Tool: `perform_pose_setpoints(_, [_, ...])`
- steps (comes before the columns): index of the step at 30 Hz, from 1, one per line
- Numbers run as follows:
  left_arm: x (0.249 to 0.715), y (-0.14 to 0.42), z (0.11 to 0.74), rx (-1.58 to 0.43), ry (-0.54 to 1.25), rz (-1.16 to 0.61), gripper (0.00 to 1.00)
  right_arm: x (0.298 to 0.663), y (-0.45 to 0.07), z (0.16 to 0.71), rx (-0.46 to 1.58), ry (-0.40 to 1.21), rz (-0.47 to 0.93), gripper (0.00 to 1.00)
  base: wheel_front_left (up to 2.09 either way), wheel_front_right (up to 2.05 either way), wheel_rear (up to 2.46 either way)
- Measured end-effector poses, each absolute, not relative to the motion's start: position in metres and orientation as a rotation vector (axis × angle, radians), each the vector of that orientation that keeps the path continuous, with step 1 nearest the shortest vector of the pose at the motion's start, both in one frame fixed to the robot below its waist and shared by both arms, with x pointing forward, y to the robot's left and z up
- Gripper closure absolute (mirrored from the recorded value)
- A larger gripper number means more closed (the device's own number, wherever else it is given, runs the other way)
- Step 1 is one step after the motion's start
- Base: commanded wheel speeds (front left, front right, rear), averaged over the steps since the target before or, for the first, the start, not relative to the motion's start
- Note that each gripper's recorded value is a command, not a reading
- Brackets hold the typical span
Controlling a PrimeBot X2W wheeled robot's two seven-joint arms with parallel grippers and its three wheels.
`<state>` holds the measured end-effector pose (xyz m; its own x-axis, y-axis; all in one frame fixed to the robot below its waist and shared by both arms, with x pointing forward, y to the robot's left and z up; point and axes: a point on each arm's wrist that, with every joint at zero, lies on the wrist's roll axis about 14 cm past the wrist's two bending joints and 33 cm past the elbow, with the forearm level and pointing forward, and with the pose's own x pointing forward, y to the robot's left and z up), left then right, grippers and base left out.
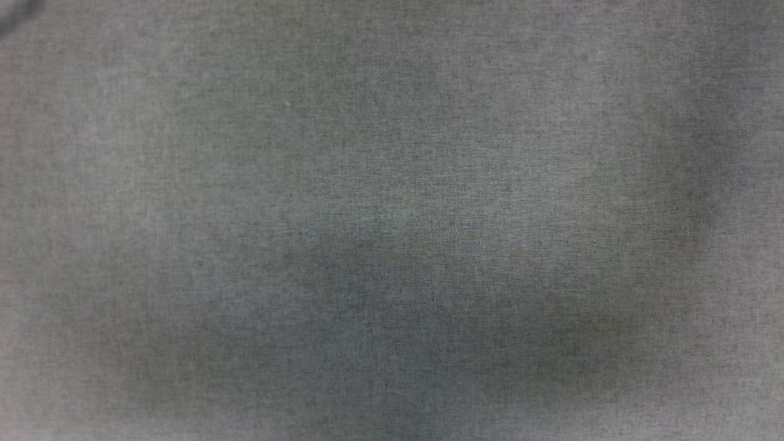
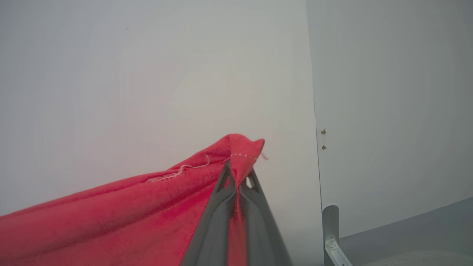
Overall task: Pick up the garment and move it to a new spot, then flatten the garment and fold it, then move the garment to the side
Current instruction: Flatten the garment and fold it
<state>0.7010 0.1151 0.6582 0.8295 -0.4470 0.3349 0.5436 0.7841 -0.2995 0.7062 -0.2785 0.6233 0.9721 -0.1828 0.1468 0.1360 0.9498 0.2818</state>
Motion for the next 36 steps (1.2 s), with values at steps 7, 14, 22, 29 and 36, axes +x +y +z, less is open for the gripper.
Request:
perform_pose_setpoints(7, [0.658, 0.103, 0.570, -0.442, -0.044, -0.607, 1.00, 0.688, -0.260, 0.548, 0.257, 0.015, -0.083, 1.00, 0.00, 0.00, 0.00])
perform_pose_setpoints(14, [0.606, 0.106, 0.534, -0.496, 0.014, -0.610, 1.00, 0.636, -0.261, 0.498, 0.260, 0.170, -0.023, 1.00, 0.00, 0.00, 0.00])
perform_pose_setpoints(22, [0.539, 0.114, 0.506, -0.493, 0.058, -0.588, 1.00, 0.549, -0.250, 0.453, 0.299, 0.344, 0.030, 1.00, 0.00, 0.00, 0.00])
perform_pose_setpoints(29, [0.491, 0.117, 0.482, -0.457, 0.117, -0.574, 1.00, 0.486, -0.247, 0.438, 0.338, 0.451, 0.014, 1.00, 0.00, 0.00, 0.00])
perform_pose_setpoints(36, [0.445, 0.121, 0.468, -0.457, 0.178, -0.556, 1.00, 0.436, -0.251, 0.432, 0.380, 0.525, -0.028, 1.00, 0.00, 0.00, 0.00])
